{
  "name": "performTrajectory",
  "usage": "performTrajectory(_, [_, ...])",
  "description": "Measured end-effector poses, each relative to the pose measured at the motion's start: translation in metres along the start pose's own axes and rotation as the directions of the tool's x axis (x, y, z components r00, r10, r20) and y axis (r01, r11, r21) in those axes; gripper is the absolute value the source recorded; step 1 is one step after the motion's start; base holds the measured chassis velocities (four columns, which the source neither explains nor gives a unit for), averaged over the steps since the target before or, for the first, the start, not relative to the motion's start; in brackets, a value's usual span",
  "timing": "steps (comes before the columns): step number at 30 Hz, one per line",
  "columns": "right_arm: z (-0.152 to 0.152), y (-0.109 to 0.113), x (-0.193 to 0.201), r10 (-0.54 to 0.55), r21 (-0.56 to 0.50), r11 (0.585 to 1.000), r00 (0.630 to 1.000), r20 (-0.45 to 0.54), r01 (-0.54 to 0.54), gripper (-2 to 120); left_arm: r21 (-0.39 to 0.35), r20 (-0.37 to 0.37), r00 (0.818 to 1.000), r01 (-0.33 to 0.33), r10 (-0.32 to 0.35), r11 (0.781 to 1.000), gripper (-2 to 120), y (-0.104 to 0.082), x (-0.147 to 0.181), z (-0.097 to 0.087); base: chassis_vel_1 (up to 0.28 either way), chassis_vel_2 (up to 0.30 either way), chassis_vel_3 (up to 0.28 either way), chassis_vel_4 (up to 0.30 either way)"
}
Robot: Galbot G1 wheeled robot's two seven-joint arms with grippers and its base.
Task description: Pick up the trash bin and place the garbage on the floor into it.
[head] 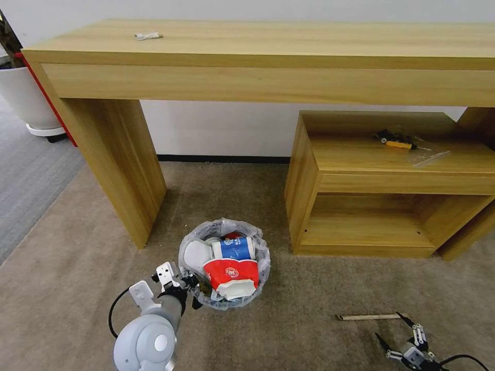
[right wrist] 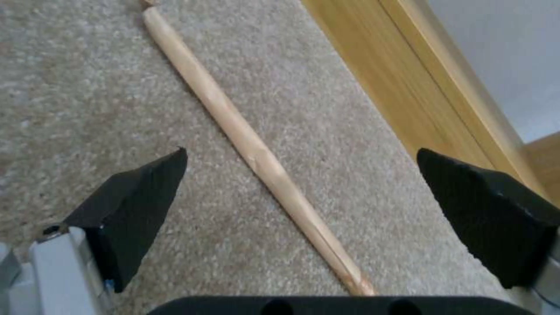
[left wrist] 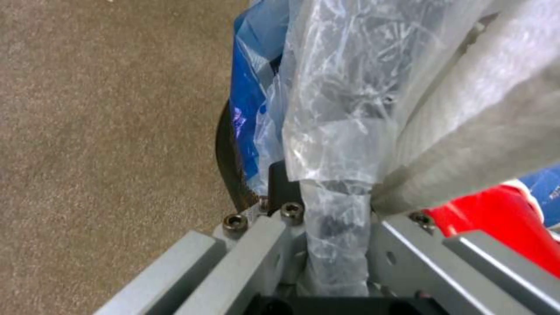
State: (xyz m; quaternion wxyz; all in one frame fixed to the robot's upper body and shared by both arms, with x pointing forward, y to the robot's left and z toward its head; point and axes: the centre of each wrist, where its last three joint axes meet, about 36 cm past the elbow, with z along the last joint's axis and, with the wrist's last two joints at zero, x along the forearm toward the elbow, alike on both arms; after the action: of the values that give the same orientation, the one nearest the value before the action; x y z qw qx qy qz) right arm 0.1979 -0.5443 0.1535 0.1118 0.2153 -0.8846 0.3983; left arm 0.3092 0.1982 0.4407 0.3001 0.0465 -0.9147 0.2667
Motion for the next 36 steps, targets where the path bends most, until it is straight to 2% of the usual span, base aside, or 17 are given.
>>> performTrajectory(11, [0.005, -0.009, -0.013, -0.029, 0.041, 0.999, 1.000, 0.002, 0.029, 100, -0.005, 0.005, 1.000, 0.000, 0.000, 1.000, 0, -0.001, 0.003, 0.000, 0.000, 0.000, 0.000, 0.000])
performTrajectory(36, [0.013, 0.000, -0.038, -0.042, 0.052, 0.998, 0.999, -0.027, 0.044, 99, -0.011, 0.020, 1.000, -0.010, 0.010, 1.000, 0, -0.005, 0.013, -0.002, 0.000, 0.000, 0.000, 0.000])
